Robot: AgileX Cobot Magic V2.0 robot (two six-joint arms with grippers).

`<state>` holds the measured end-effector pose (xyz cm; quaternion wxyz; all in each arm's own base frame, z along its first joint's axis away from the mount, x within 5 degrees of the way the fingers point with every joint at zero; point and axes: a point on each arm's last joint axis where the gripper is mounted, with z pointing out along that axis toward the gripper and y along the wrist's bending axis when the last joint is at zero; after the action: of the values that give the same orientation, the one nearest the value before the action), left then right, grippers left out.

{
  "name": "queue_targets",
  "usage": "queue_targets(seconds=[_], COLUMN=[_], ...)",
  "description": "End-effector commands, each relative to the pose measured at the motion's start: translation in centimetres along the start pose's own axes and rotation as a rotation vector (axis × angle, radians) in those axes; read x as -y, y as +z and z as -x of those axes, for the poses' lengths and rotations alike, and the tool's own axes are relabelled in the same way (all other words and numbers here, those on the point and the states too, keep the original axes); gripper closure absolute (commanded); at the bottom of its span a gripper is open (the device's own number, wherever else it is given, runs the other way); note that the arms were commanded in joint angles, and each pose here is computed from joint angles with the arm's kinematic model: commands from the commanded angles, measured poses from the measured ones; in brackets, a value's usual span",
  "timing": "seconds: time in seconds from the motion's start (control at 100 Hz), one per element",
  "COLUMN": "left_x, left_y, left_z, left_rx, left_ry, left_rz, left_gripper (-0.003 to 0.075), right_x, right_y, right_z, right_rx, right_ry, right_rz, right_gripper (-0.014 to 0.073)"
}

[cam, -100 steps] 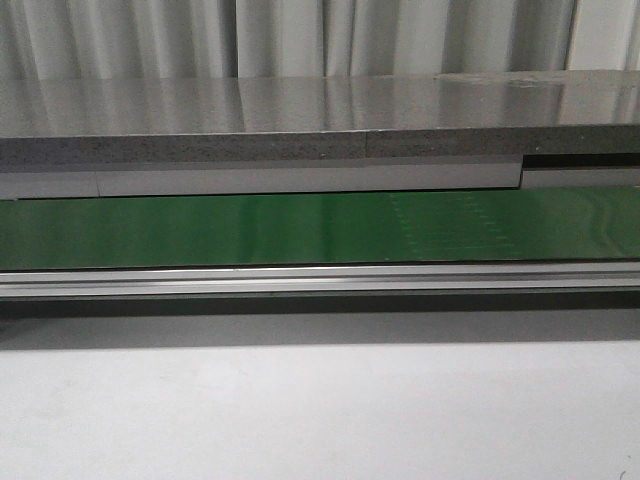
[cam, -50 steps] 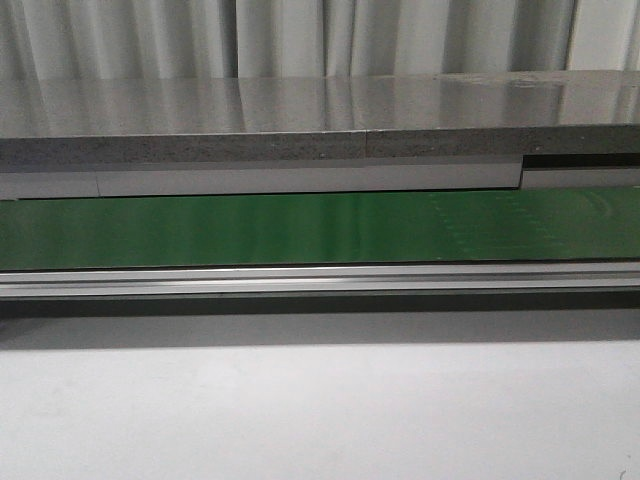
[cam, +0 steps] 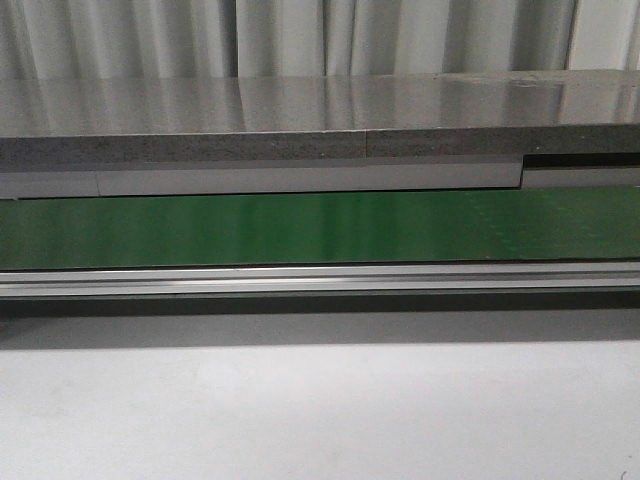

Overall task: Move button from left to right
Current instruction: 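Close the left gripper around the black body of the yellow button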

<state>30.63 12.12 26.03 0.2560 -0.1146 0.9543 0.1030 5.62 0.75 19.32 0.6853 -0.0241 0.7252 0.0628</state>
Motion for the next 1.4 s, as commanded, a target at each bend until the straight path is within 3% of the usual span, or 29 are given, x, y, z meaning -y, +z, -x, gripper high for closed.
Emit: queue_targets(seconds=[0.0, 0.29, 1.39], left_x=[-0.3, 0.1, 0.8], left_y=[-0.3, 2.9, 7.6], left_z=[2.2, 3.9, 1.6], left_rx=[0.055, -0.058, -0.293], left_ry=[0.021, 0.057, 0.1], left_rz=[0.002, -0.066, -0.104], left_gripper=[0.012, 0.012, 0.012], right_x=[0.0, 0.0, 0.0], right_y=[-0.3, -0.3, -0.3], right_z=[1.4, 1.4, 1.4], right_rx=[0.114, 0.114, 0.114], right_ry=[-0.013, -0.013, -0.013], right_rz=[-0.006, -0.006, -0.006], right_gripper=[0.0662, 0.0662, 0.0662])
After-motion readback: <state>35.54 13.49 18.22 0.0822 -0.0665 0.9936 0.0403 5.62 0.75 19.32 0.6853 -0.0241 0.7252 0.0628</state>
